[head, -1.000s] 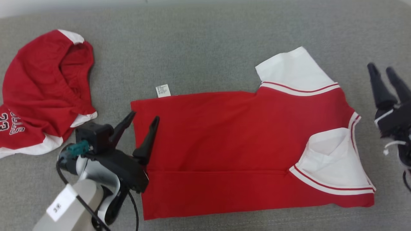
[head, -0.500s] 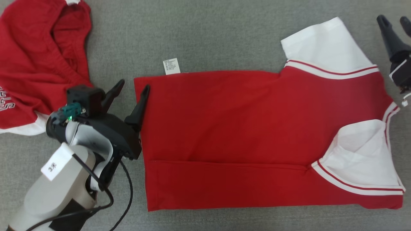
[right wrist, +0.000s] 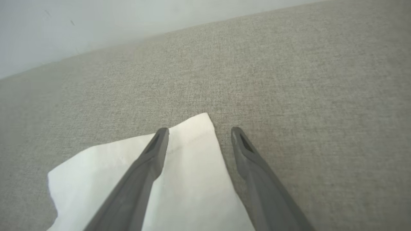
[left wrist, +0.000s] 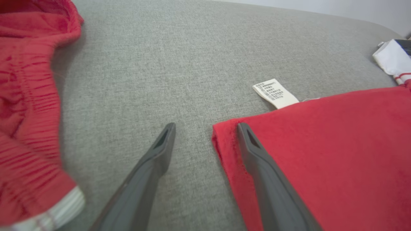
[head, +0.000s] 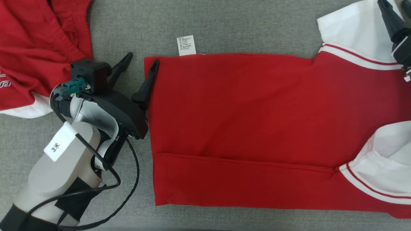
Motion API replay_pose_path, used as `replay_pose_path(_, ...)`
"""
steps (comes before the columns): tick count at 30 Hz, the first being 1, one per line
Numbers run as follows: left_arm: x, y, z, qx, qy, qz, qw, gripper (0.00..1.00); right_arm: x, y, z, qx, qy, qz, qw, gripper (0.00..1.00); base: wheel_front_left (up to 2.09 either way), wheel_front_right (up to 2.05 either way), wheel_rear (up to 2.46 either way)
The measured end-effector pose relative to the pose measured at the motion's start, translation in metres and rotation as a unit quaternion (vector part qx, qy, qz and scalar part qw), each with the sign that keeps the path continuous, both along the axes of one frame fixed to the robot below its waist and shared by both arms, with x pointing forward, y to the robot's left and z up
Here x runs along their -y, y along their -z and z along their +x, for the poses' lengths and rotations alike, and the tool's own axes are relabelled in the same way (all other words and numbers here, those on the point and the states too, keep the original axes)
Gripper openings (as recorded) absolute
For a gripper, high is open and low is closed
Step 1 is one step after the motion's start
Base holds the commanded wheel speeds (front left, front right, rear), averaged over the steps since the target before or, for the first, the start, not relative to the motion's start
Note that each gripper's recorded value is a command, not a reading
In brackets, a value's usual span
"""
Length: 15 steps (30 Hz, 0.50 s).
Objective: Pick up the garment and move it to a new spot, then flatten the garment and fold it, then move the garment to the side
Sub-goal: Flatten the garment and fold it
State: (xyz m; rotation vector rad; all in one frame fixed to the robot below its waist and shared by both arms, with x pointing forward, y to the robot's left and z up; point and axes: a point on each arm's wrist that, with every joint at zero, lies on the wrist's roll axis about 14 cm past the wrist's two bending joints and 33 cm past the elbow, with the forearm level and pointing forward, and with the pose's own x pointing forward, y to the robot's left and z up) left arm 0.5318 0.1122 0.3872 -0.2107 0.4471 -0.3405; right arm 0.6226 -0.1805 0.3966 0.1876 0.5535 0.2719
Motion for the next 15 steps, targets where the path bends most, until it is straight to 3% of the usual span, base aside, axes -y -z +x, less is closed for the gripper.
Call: replay_pose_path(15, -0.003, 0.01, 0.003, 0.007, 0.011, 0.005, 1.0, 1.0, -0.013, 0.023, 0.018, -0.039, -0.003, -0.003, 0.999, 0.99, 0.0, 0.0, 0.0)
